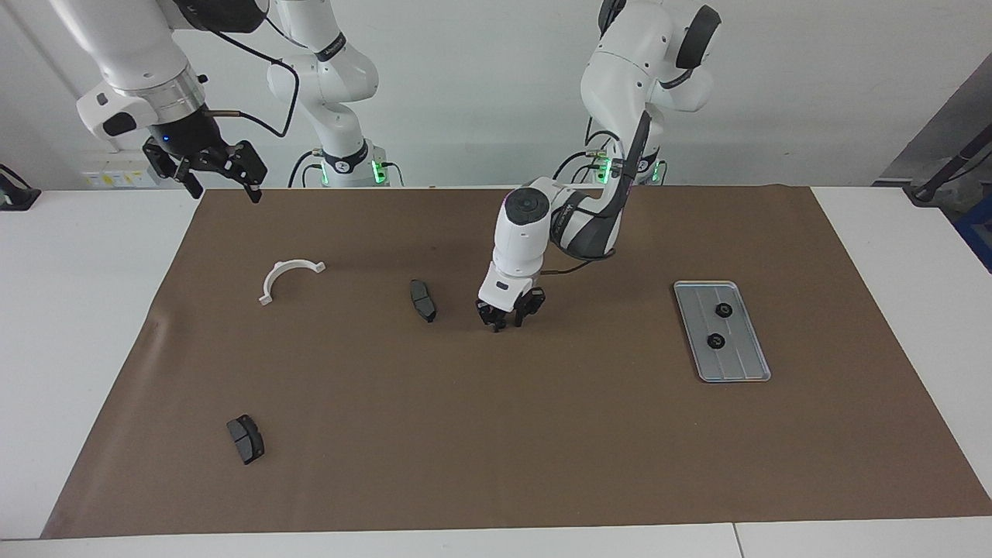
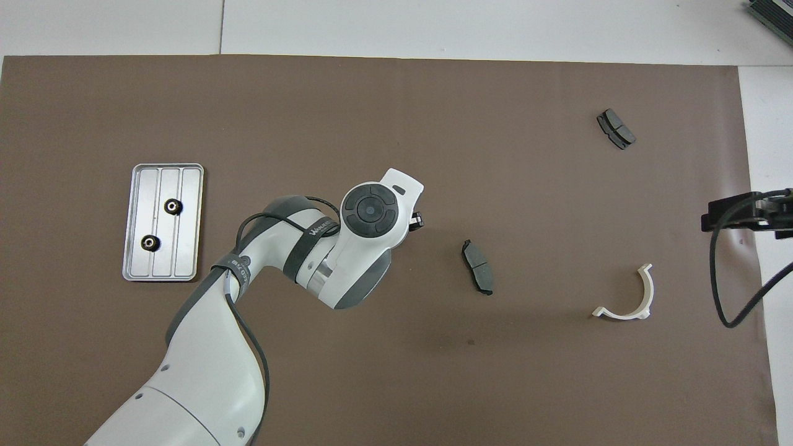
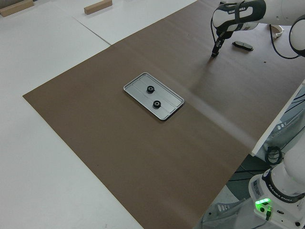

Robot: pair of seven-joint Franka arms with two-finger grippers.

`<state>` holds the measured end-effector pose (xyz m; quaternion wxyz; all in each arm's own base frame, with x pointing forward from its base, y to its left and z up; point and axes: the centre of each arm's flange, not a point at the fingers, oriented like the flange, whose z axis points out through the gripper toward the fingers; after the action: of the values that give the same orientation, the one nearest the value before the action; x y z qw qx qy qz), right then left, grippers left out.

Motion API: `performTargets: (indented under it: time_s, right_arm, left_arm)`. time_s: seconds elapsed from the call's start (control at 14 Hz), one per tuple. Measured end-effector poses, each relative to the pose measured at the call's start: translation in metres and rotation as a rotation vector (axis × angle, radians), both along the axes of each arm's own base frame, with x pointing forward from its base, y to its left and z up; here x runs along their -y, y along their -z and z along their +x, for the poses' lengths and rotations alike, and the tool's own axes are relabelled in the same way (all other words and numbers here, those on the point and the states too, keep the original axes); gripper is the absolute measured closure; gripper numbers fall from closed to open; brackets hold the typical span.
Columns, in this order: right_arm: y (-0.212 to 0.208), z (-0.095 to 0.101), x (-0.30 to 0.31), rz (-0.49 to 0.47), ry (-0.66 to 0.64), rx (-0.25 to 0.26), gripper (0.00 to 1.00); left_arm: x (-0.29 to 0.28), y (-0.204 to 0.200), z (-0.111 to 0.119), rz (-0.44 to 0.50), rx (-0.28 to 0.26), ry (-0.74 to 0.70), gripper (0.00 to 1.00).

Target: Pick bearing gear from pile to tray

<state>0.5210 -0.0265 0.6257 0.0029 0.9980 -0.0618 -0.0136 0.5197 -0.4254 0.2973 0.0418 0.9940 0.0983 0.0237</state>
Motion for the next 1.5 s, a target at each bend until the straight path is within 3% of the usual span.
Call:
performTargets:
  time_s: [0.21,0.86,1.21,1.5]
  right_arm:
    - [0.003,-0.001,0.001,-0.006,0.000,-0.026,0.00]
    - [0.004,-0.001,0.000,-0.006,0.000,-0.027,0.00]
    - [0.002,-0.001,0.000,-0.006,0.000,-0.024,0.00]
    - [0.002,-0.001,0.000,-0.006,0.000,-0.023,0.00]
  left_arm:
    - [0.005,0.000,-0.001,0.000,0.005,0.010,0.49]
    - [0.016,0.001,-0.002,0.028,0.016,0.046,0.56]
    - [0.015,0.000,-0.001,0.034,0.013,0.045,0.72]
    - [0.015,0.000,-0.001,0.036,0.012,0.045,0.76]
